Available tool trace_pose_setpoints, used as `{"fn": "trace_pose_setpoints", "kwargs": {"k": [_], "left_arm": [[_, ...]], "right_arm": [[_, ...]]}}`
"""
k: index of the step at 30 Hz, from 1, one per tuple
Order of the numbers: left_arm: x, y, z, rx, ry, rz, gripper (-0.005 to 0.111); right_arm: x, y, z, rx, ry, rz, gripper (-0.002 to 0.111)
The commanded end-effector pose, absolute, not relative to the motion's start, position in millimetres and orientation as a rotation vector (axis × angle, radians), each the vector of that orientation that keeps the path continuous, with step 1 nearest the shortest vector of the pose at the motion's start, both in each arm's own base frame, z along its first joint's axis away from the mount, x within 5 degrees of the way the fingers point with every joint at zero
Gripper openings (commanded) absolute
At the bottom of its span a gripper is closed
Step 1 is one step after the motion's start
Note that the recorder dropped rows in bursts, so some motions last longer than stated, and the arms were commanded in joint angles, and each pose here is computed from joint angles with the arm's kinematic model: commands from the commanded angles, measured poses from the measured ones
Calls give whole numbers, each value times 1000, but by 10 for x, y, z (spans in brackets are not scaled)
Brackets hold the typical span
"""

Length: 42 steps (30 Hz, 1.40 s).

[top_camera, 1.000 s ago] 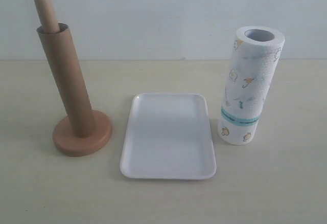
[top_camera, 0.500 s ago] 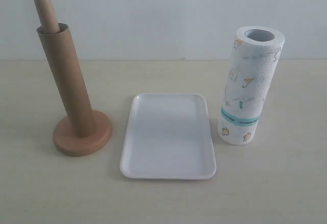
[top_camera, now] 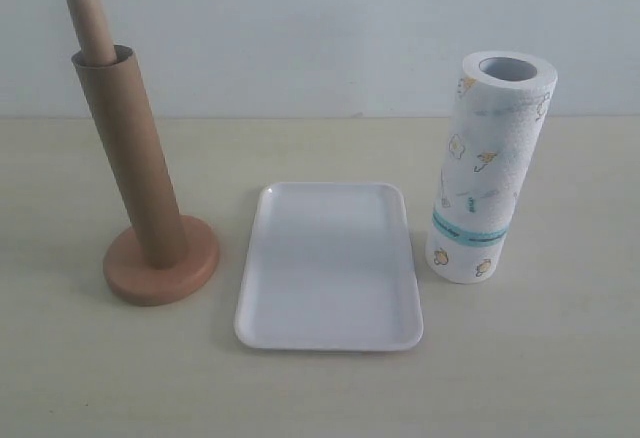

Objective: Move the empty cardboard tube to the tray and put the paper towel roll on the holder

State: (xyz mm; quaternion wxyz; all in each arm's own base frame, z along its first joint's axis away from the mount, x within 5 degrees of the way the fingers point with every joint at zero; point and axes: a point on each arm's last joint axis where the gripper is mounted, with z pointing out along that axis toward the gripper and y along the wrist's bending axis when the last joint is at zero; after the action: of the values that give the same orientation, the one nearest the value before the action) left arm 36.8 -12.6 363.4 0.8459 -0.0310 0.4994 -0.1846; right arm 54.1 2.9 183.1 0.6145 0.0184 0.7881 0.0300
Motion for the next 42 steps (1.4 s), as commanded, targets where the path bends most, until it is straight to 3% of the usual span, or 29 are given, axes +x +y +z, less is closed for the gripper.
{"fn": "trace_pose_setpoints", "kwargs": {"k": [1, 4, 9, 17, 28, 31, 35, 37, 39, 42], "left_arm": [[853, -257, 3428, 32, 1353, -458, 4], [1257, -432, 3136, 271, 1598, -494, 4], [1603, -373, 2656, 182, 1848, -456, 4], [1428, -301, 2209, 92, 1640, -417, 4], [1459, -362, 2047, 131, 1664, -488, 6], [1560, -395, 2010, 152, 1674, -525, 24], [1714, -435, 1977, 246, 1665, -509, 71], [1803, -448, 2001, 263, 1640, -515, 88], [1894, -460, 2021, 272, 1628, -527, 96], [2020, -463, 1994, 285, 1642, -516, 97]], "right_arm": [[540, 26, 1841, 43, 1805, 64, 5], [540, 26, 1841, 43, 1805, 64, 5], [540, 26, 1841, 43, 1805, 64, 5], [540, 26, 1841, 43, 1805, 64, 5], [540, 26, 1841, 43, 1805, 64, 5], [540, 26, 1841, 43, 1805, 64, 5], [540, 26, 1841, 43, 1805, 64, 5], [540, 26, 1841, 43, 1805, 64, 5], [540, 26, 1841, 43, 1805, 64, 5], [540, 26, 1841, 43, 1805, 64, 5]]}}
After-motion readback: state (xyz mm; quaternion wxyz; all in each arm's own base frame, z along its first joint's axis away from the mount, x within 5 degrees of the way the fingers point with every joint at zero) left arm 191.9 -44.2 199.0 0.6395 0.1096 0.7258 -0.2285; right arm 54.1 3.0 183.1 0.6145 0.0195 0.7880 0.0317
